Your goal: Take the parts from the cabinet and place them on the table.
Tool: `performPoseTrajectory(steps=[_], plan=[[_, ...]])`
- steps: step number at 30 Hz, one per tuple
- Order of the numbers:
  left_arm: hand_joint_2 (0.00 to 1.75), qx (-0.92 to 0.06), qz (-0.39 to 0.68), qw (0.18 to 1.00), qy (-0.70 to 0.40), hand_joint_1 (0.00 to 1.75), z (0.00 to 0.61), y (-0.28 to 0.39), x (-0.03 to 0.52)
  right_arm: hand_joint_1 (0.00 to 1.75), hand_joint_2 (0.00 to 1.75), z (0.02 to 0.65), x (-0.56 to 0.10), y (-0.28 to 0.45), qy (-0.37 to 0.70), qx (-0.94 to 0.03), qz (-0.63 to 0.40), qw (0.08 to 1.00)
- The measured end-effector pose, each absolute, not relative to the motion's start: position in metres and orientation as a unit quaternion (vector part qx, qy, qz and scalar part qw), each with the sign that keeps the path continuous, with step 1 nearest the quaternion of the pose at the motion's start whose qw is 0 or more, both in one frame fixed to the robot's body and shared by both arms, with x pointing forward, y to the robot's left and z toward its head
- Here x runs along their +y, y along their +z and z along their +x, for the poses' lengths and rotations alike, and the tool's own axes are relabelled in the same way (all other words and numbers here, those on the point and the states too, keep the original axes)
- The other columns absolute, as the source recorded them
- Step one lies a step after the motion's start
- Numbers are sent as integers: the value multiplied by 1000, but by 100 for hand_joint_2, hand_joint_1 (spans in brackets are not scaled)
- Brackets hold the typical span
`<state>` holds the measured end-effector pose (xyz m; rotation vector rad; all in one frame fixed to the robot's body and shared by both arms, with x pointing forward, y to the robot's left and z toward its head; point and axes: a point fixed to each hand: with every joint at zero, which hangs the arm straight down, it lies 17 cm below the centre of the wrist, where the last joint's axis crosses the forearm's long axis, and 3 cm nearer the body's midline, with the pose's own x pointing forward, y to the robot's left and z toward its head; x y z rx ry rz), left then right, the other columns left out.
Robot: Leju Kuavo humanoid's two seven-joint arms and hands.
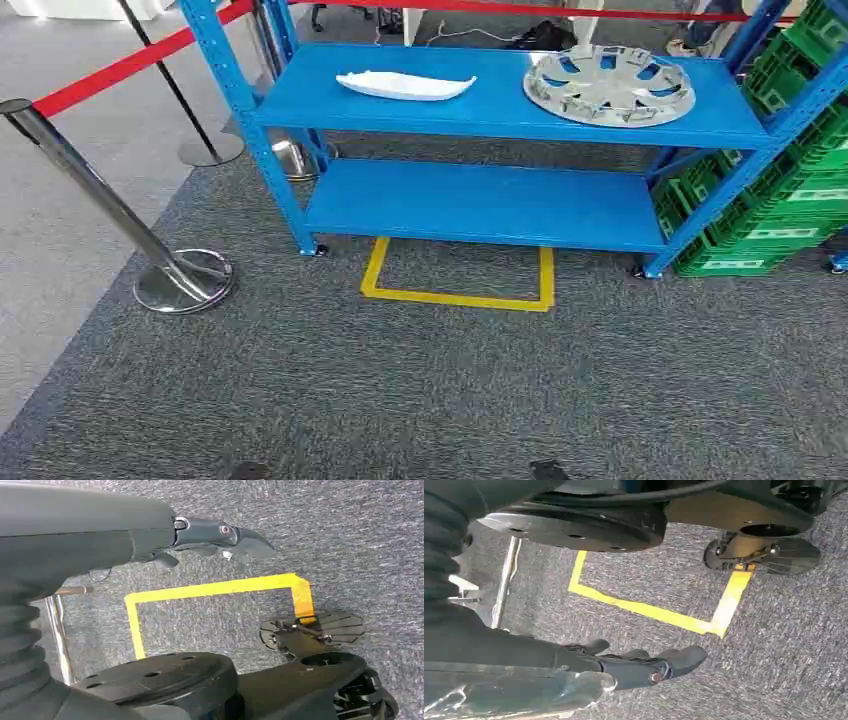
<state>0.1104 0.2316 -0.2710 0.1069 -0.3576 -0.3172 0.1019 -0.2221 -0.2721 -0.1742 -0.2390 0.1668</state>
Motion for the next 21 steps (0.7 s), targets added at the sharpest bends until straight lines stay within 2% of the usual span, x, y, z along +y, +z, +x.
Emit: performPoseTrajectory(steps=[20, 21], plan=[[175, -177, 51, 970, -162, 0, 113, -270, 228, 0, 175, 100, -223, -273, 78, -113, -88, 987], [0, -182, 49, 969, -160, 0, 115, -270, 227, 0, 175, 100, -223, -272, 79, -114, -87, 986]])
